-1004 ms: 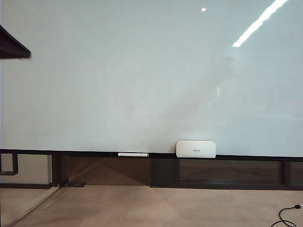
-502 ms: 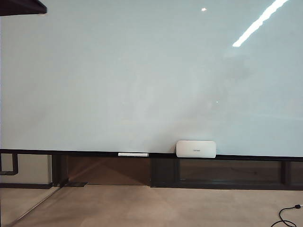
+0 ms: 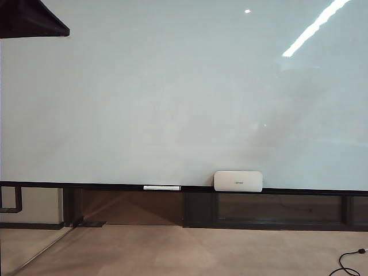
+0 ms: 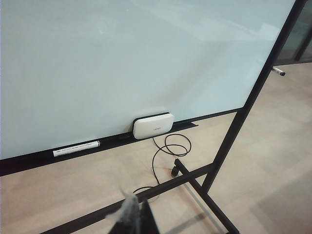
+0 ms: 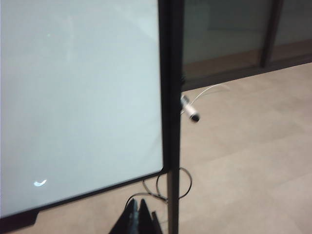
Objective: Reach to the right to find the marker pen, pick it up, and write the number 10 on the whiteboard.
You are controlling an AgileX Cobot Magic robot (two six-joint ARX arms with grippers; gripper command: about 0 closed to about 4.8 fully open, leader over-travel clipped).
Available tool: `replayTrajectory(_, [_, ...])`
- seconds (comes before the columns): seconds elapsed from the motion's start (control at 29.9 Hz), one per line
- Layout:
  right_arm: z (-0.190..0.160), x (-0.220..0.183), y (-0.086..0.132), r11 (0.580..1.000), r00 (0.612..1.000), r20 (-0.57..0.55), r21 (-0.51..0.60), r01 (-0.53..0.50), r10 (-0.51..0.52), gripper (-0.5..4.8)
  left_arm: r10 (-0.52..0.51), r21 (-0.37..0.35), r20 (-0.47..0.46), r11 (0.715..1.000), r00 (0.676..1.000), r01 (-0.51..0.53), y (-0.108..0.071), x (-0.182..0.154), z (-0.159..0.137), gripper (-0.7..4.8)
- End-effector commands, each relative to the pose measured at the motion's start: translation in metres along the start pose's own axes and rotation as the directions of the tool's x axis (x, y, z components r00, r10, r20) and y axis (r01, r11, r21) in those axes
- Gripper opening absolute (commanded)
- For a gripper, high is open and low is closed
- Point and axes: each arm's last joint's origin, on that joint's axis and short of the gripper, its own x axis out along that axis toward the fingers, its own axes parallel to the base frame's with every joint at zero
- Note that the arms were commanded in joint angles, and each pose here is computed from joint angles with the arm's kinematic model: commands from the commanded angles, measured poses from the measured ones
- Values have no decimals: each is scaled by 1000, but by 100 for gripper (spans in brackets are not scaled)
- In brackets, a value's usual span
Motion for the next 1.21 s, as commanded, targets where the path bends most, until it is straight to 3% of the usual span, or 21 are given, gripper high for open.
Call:
replayTrajectory(0.03, [14,13,-6,1000,999,30,-5,21,-21,-6,-12,7,17,1000,1000,12,-1,-1,4,-6])
replayTrajectory(0.2, [19,40,-21,999,999,10,-5,32,-31,-6,-16,22,3,1000,1000,16,-1,0,2,-6])
replayTrajectory(0.37, [-6,69,-33,998,996,-76,-21,51,-52,-6,-96,60,1,994,995,95,-4,2,2,-6])
replayTrajectory(0.47, [-11,74,-34,999,997,-74,-43,24,-28,-6,-135,42,-24,990,991,136,0,11,-4,-6])
replayTrajectory(0.6, [-10,74,-35,997,998,-58,-70,27,-31,-6,-217,60,-19,974,976,217,-1,23,-8,-6])
replayTrajectory(0.8, [-10,74,-39,997,997,-64,-69,38,-42,-6,-319,150,39,939,947,310,-14,30,-1,-6])
replayTrajectory(0.9, [-9,75,-39,997,999,-38,-74,32,-35,-6,-341,158,37,930,939,331,-17,31,1,-6])
replayTrajectory(1.21, [-25,94,-42,995,1000,24,-96,22,-20,-6,-311,165,27,939,950,303,-14,35,-2,-6])
